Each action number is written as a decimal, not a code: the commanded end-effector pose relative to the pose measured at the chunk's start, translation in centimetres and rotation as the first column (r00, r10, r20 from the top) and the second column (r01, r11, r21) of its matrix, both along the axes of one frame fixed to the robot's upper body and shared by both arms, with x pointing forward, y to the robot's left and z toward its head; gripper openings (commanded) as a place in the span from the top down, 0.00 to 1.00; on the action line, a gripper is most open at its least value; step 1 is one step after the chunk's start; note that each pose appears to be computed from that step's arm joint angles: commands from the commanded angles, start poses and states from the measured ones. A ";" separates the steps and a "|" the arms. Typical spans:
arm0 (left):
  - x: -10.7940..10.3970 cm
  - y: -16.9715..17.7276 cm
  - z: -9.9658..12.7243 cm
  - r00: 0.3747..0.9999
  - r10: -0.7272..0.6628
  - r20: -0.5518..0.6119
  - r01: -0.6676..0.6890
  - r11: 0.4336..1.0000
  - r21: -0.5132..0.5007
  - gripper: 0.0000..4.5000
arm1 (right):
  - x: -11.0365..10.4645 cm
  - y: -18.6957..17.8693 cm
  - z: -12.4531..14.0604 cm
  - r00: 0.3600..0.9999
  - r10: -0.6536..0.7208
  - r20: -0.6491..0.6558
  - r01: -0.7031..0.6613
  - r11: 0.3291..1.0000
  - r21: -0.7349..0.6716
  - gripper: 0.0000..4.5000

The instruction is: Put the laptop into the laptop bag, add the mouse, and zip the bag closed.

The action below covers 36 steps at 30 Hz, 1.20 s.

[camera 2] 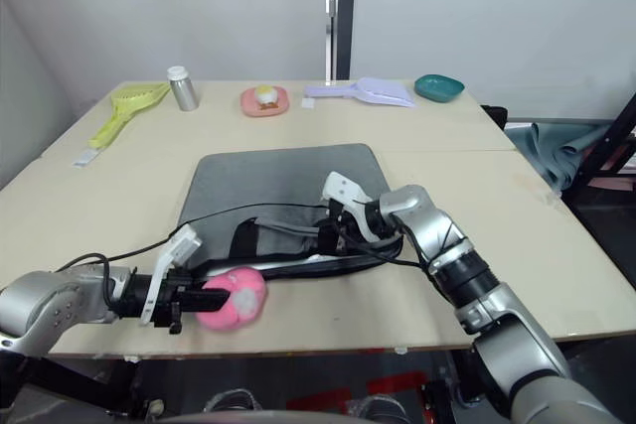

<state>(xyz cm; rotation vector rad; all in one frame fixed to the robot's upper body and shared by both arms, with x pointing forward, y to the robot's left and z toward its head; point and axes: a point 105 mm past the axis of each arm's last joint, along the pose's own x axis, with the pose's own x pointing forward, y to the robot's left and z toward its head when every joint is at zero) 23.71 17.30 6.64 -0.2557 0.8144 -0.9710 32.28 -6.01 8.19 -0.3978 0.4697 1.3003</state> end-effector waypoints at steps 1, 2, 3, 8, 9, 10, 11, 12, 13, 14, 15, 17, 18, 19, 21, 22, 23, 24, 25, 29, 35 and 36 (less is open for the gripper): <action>3.6 3.0 2.5 0.978 0.174 0.119 -0.174 0.985 -0.008 0.94 | -2.5 -1.8 -6.3 0.978 -0.055 -0.202 0.019 0.984 -0.175 1.00; 4.0 3.5 2.8 0.972 0.198 0.127 -0.198 0.980 -0.012 0.94 | -2.5 -1.8 -6.3 0.978 -0.054 -0.201 0.018 0.984 -0.177 1.00; 4.5 4.1 3.1 0.965 0.225 0.132 -0.225 0.974 -0.015 0.94 | -2.5 -1.8 -6.3 0.978 -0.054 -0.200 0.018 0.984 -0.178 1.00; 3.1 4.1 3.5 0.982 0.154 0.111 -0.155 0.988 -0.007 0.94 | -2.4 -1.7 -6.3 0.979 -0.050 -0.197 0.015 0.984 -0.176 1.00; 2.1 3.4 3.1 0.990 0.098 0.100 -0.099 0.995 0.005 0.94 | -2.4 -1.7 -6.2 0.979 -0.049 -0.197 0.014 0.984 -0.176 1.00; 1.1 2.7 2.6 0.995 0.040 0.086 -0.042 0.999 0.026 0.94 | -2.4 -1.7 -6.2 0.979 -0.047 -0.198 0.012 0.985 -0.174 1.00; 0.2 2.3 2.2 0.997 -0.006 0.077 0.002 0.999 0.047 0.94 | -2.4 -1.6 -6.2 0.979 -0.046 -0.198 0.011 0.985 -0.173 1.00; -0.5 2.0 1.7 0.996 -0.054 0.075 0.047 0.995 0.093 0.94 | -2.4 -1.6 -6.2 0.979 -0.046 -0.199 0.011 0.985 -0.172 1.00; -1.0 1.9 1.1 0.993 -0.092 0.075 0.081 0.987 0.139 0.94 | -2.4 -1.6 -6.2 0.979 -0.045 -0.200 0.010 0.985 -0.172 1.00; -1.3 1.9 0.6 0.990 -0.120 0.079 0.105 0.978 0.181 0.94 | -2.5 -1.6 -6.2 0.979 -0.044 -0.201 0.009 0.985 -0.171 1.00; -1.4 2.0 0.4 0.987 -0.138 0.082 0.119 0.971 0.207 0.94 | -2.5 -1.6 -6.1 0.979 -0.043 -0.201 0.008 0.985 -0.171 1.00; -0.6 1.8 0.5 0.985 -0.129 0.117 0.100 0.969 0.226 0.94 | -2.5 -1.6 -6.1 0.979 -0.044 -0.201 0.009 0.985 -0.173 1.00; -0.2 1.7 0.6 0.982 -0.133 0.137 0.098 0.968 0.232 0.94 | -2.5 -1.6 -6.1 0.979 -0.045 -0.201 0.010 0.985 -0.173 1.00; 0.0 1.3 0.8 0.978 -0.143 0.154 0.104 0.966 0.238 0.94 | -2.5 -1.6 -6.1 0.978 -0.046 -0.202 0.011 0.985 -0.172 1.00; -0.1 0.5 0.9 0.971 -0.171 0.169 0.127 0.963 0.239 0.94 | -2.6 -1.6 -6.1 0.978 -0.047 -0.203 0.012 0.985 -0.172 1.00; -0.2 0.2 0.8 0.968 -0.179 0.174 0.135 0.961 0.240 0.94 | -2.6 -1.6 -6.1 0.978 -0.048 -0.204 0.012 0.985 -0.173 1.00; -0.4 -0.1 0.8 0.967 -0.187 0.175 0.143 0.960 0.239 0.94 | -2.6 -1.6 -6.1 0.978 -0.048 -0.204 0.013 0.985 -0.172 1.00; -0.7 -0.5 0.7 0.963 -0.205 0.177 0.161 0.958 0.236 0.94 | -2.7 -1.6 -6.1 0.977 -0.049 -0.205 0.013 0.985 -0.172 1.00; -0.9 -0.8 0.7 0.959 -0.219 0.177 0.176 0.957 0.232 0.94 | -2.7 -1.6 -6.1 0.977 -0.049 -0.206 0.013 0.985 -0.172 1.00; -2.2 -2.0 1.6 0.953 -0.252 0.167 0.229 0.963 0.143 0.94 | -2.9 -1.7 -6.2 0.977 -0.046 -0.210 0.009 0.985 -0.175 1.00; -2.3 -2.6 2.3 0.956 -0.240 0.169 0.234 0.971 0.056 0.94 | -2.8 -1.6 -6.1 0.977 -0.040 -0.212 0.003 0.985 -0.173 1.00; -2.1 -2.6 2.1 0.957 -0.232 0.172 0.225 0.972 0.060 0.94 | -2.8 -1.6 -6.1 0.977 -0.039 -0.212 0.002 0.985 -0.173 1.00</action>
